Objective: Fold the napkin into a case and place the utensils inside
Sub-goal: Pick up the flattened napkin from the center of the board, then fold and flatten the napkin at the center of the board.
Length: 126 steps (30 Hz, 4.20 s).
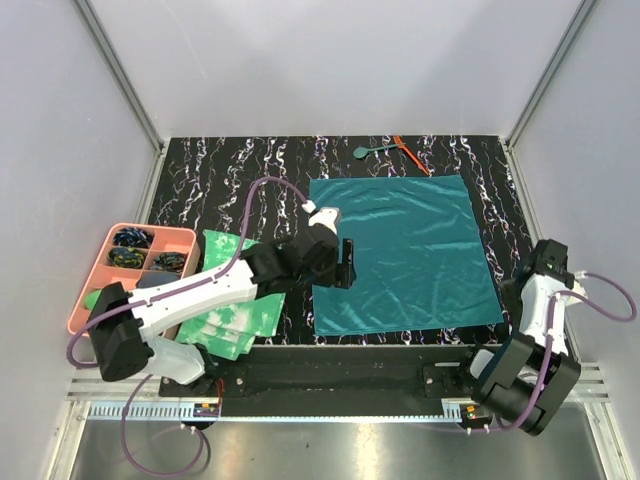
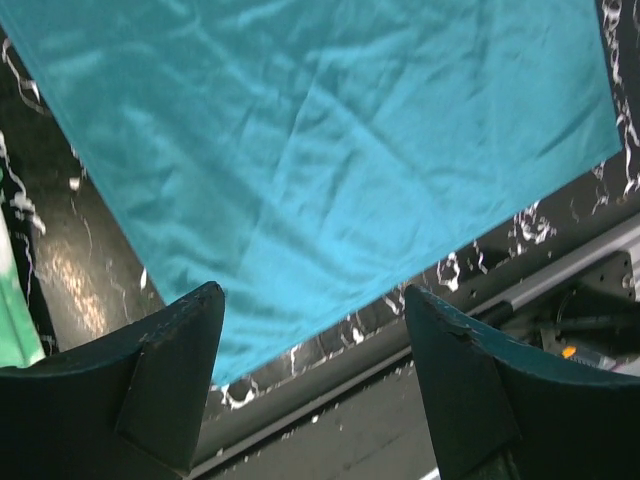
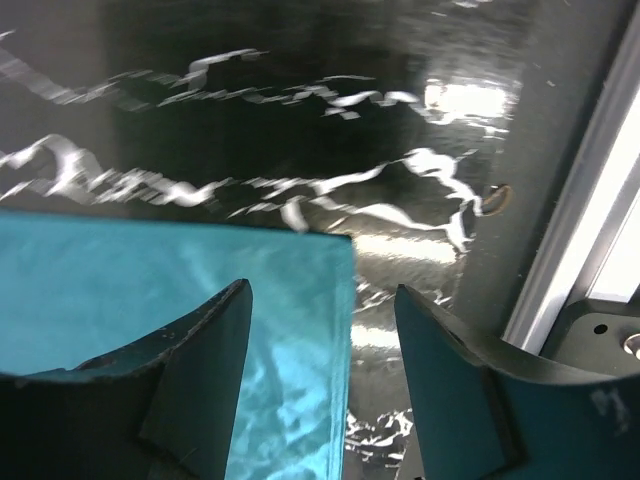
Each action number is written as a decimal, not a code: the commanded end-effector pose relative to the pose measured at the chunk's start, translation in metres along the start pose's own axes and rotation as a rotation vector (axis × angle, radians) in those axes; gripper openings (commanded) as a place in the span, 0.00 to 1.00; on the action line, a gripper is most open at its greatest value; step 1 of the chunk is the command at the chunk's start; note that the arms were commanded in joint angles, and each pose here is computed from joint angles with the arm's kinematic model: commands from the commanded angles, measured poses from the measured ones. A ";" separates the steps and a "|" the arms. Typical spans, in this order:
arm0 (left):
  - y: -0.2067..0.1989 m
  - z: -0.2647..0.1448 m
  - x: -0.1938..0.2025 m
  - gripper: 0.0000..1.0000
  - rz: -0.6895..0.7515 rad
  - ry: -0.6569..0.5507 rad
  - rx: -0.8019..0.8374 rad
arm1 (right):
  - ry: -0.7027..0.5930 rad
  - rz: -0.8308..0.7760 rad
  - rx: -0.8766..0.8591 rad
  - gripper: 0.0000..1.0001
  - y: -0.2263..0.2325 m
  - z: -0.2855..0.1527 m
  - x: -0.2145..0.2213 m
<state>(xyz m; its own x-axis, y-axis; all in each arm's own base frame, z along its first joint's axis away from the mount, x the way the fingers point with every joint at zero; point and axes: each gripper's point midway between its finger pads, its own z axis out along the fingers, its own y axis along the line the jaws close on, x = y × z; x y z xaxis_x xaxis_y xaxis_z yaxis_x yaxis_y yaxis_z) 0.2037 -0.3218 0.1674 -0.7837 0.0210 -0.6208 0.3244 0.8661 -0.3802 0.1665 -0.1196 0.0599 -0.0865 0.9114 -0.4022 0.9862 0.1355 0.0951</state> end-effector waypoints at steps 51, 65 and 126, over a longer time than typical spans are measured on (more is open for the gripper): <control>0.073 0.030 0.115 0.55 -0.228 0.079 -0.402 | 0.104 0.086 -0.110 0.00 0.020 0.040 0.018; 0.070 0.036 0.141 0.47 -0.111 0.109 -0.523 | 0.109 0.088 -0.108 0.00 0.019 0.043 0.020; -0.030 -0.232 -0.248 0.00 0.110 -0.777 0.002 | -0.588 -0.253 -1.046 0.00 0.109 -0.388 -0.128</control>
<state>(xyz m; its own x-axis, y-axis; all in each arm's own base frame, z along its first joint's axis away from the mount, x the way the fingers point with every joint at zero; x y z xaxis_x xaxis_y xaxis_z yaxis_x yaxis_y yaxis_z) 0.2175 -0.2481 0.5025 -0.1033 -0.1958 -0.9752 0.4545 0.8628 -0.2214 0.1481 -0.0433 0.5307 0.2792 0.4373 -0.8549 0.3260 0.7943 0.5127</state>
